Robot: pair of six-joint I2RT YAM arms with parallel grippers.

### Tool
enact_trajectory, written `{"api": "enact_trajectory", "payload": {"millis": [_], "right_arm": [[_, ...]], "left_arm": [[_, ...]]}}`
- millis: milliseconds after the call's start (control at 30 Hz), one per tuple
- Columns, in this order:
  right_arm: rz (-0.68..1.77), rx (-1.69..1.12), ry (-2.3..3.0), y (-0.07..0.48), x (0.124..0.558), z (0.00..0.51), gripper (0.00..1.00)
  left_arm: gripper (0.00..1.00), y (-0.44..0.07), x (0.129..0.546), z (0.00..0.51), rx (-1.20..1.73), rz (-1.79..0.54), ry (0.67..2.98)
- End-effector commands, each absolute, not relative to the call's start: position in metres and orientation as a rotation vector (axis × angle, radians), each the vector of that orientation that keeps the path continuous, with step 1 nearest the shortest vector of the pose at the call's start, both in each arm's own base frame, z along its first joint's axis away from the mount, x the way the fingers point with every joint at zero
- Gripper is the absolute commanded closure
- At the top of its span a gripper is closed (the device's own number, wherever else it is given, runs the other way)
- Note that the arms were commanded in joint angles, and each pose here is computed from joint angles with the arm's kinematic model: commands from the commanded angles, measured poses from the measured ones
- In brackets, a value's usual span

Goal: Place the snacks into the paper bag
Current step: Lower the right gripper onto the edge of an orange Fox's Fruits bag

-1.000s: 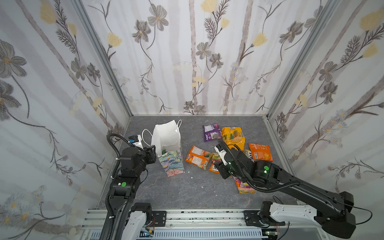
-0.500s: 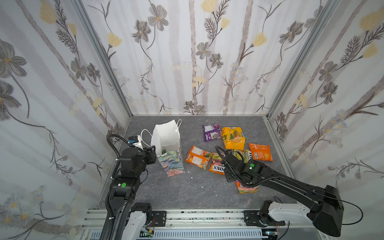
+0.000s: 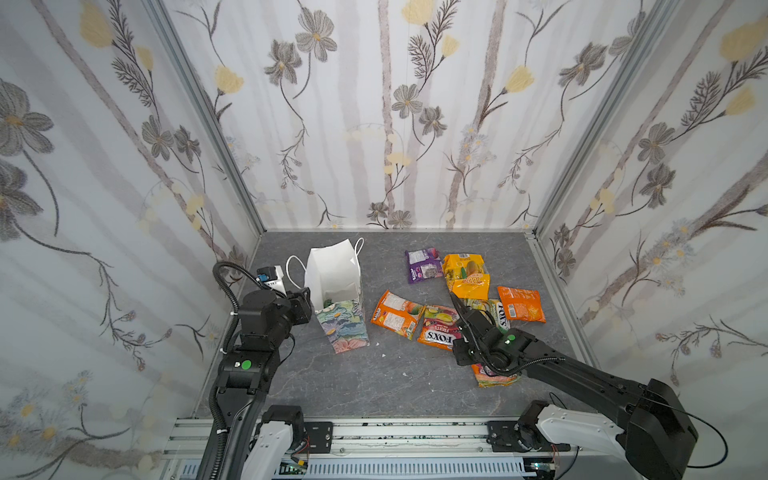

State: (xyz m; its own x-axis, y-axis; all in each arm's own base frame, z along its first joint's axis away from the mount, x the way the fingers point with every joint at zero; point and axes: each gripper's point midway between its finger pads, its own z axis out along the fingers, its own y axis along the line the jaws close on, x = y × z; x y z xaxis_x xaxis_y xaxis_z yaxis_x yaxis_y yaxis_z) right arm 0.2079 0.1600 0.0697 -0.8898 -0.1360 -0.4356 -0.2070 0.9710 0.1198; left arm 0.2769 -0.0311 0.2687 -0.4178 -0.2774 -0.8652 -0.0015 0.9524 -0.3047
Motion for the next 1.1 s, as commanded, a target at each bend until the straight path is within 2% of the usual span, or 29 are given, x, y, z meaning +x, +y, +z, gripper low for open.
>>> {"api": "enact_trajectory", "payload": {"millis": [0,533,1067], "right_arm": [[0.303,-0.229,2.626,0.168,0.219,0.07,0.48],[0.363,-0.225,2.563,0.165,0.236,0.06,0.45],[0.403,-0.202,2.559,0.16,0.244,0.048,0.47]], "left_arm": [[0.51,-0.032,0.278,0.262,-0.19,-0.305,1.994],[0.51,-0.031,0.278,0.253,-0.199,-0.3,2.005],[0.52,-0.032,0.273,0.261,-0.202,-0.316,1.991]]}}
